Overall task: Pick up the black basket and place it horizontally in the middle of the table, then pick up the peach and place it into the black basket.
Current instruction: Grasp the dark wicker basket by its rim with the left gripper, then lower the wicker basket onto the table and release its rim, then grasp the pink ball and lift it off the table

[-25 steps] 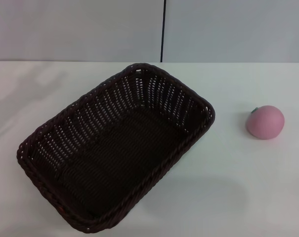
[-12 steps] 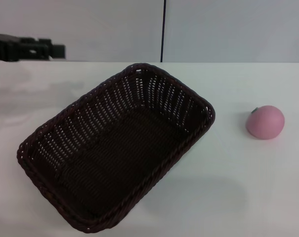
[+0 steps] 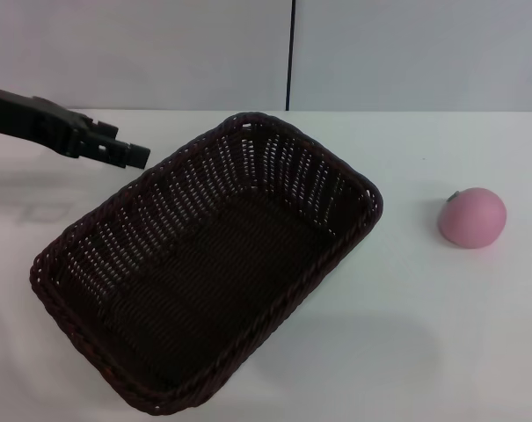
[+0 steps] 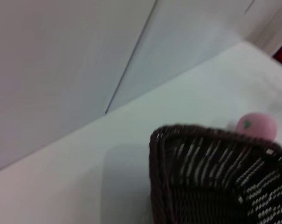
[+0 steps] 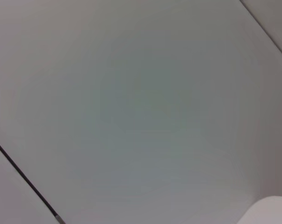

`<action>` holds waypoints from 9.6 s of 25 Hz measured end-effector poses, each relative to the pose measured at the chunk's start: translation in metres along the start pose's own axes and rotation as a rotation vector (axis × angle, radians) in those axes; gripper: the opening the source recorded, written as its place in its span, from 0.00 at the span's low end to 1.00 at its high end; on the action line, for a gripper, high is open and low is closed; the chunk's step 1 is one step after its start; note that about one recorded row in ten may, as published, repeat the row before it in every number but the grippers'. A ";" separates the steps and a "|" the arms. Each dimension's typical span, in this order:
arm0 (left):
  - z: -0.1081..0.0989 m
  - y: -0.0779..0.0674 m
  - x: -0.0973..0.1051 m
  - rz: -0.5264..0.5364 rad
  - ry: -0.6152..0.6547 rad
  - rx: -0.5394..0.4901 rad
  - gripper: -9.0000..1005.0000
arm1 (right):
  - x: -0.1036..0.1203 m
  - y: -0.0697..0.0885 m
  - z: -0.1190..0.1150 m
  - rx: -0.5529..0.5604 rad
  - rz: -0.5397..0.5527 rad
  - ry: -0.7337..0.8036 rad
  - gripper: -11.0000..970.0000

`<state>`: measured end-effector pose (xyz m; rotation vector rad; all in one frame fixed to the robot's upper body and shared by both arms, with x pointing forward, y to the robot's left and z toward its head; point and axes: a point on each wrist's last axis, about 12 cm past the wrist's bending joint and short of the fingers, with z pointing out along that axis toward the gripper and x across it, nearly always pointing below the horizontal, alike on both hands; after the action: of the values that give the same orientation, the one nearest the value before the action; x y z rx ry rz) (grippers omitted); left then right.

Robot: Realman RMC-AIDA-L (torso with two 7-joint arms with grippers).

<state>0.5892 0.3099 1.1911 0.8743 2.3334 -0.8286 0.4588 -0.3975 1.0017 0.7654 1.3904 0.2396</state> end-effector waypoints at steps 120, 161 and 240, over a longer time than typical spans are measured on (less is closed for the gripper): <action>0.087 -0.080 -0.090 0.767 0.081 0.214 0.20 | 0.012 -0.007 -0.006 0.096 0.078 0.036 0.74; 0.045 -0.039 -0.058 0.659 -0.695 -0.020 0.84 | 0.009 -0.001 -0.007 0.001 0.018 0.052 0.74; 0.041 -0.023 0.031 0.318 -1.116 0.032 0.84 | 0.020 0.134 0.005 -1.028 -0.243 0.106 0.07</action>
<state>0.5619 0.2797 1.1516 0.5363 1.1796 -0.8878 0.5052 -0.2885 1.0682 -0.2676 1.2234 0.7324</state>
